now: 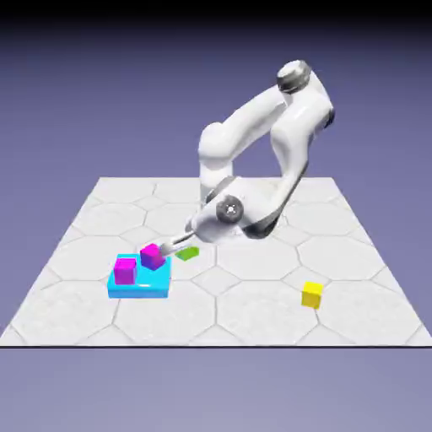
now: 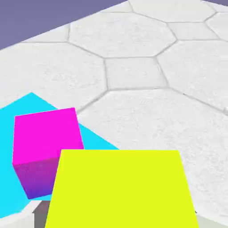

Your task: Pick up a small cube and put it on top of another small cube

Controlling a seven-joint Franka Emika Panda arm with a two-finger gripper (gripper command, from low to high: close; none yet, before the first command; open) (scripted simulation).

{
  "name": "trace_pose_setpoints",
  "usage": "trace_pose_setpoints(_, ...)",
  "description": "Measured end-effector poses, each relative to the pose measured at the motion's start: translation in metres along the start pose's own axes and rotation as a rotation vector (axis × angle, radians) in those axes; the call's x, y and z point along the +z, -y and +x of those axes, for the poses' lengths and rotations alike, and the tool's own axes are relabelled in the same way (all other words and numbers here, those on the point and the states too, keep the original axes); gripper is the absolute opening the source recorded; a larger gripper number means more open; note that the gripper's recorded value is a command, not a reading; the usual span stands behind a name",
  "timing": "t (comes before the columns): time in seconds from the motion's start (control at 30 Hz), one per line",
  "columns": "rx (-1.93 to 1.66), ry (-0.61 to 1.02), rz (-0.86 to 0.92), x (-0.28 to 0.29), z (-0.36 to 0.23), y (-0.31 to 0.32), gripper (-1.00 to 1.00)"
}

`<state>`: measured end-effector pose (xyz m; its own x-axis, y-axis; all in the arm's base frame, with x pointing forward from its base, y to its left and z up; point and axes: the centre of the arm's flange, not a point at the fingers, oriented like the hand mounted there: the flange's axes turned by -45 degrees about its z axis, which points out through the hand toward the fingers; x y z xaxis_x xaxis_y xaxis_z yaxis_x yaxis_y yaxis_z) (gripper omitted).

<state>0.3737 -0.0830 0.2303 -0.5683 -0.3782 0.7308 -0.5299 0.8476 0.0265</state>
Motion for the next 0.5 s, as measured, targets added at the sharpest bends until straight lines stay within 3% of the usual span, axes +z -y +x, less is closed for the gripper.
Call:
trace_pose_setpoints(0.17, 0.143, -0.008, -0.115, 0.002, 0.048, 0.054, -1.00)
trace_pose_setpoints(0.4, 0.142, -0.007, -0.115, 0.060, 0.033, 0.049, -1.00)
trace_pose_setpoints(0.43, 0.143, -0.007, -0.114, 0.065, 0.033, 0.049, 1.00)
trace_pose_setpoints(0.5, 0.143, -0.007, -0.116, 0.065, 0.033, 0.049, 1.00)
